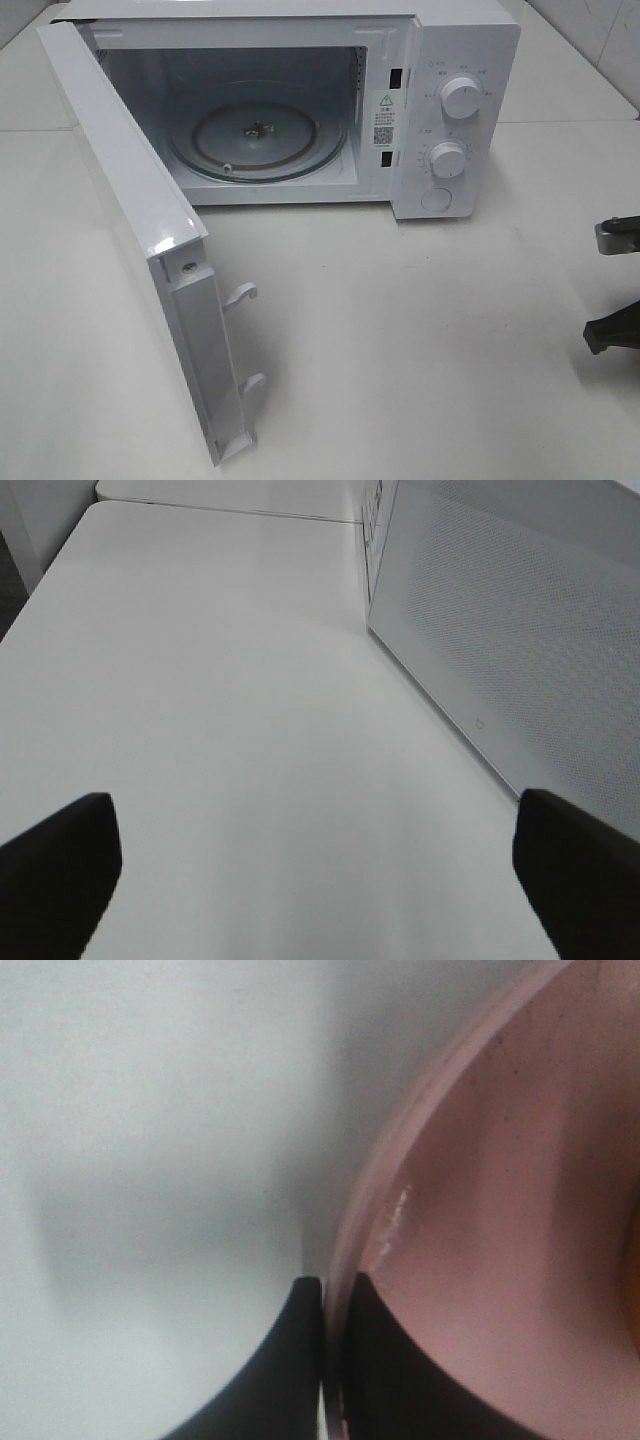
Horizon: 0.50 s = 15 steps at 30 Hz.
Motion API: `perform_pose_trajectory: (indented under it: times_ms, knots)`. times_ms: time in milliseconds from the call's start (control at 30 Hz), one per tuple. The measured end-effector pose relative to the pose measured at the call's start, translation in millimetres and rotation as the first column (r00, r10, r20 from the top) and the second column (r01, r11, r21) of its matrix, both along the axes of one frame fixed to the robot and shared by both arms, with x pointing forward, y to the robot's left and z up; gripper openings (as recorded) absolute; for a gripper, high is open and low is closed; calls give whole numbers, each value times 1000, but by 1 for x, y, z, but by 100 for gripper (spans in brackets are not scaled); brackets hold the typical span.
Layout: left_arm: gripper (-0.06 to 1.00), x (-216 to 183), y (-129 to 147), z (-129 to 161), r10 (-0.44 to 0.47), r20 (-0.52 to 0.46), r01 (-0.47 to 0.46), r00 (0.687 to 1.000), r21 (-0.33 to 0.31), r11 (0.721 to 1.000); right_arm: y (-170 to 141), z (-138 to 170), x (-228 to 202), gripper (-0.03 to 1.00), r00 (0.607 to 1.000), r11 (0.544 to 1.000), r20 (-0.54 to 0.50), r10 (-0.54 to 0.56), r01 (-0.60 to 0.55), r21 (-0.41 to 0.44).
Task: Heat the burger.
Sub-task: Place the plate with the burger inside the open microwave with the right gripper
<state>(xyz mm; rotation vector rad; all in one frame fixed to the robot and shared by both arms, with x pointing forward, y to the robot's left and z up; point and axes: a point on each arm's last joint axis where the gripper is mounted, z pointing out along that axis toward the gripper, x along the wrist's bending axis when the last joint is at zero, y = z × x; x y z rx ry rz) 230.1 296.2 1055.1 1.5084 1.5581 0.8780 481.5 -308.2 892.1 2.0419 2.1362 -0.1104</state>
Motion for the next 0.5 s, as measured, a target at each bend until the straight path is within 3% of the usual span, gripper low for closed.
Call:
perform_pose_trajectory:
  times_ms: [500]
  knots:
    - [99, 0, 0, 0, 0, 0, 0, 1000, 0, 1000, 19, 1, -3, 2, 998, 995, -27, 57, -58, -75]
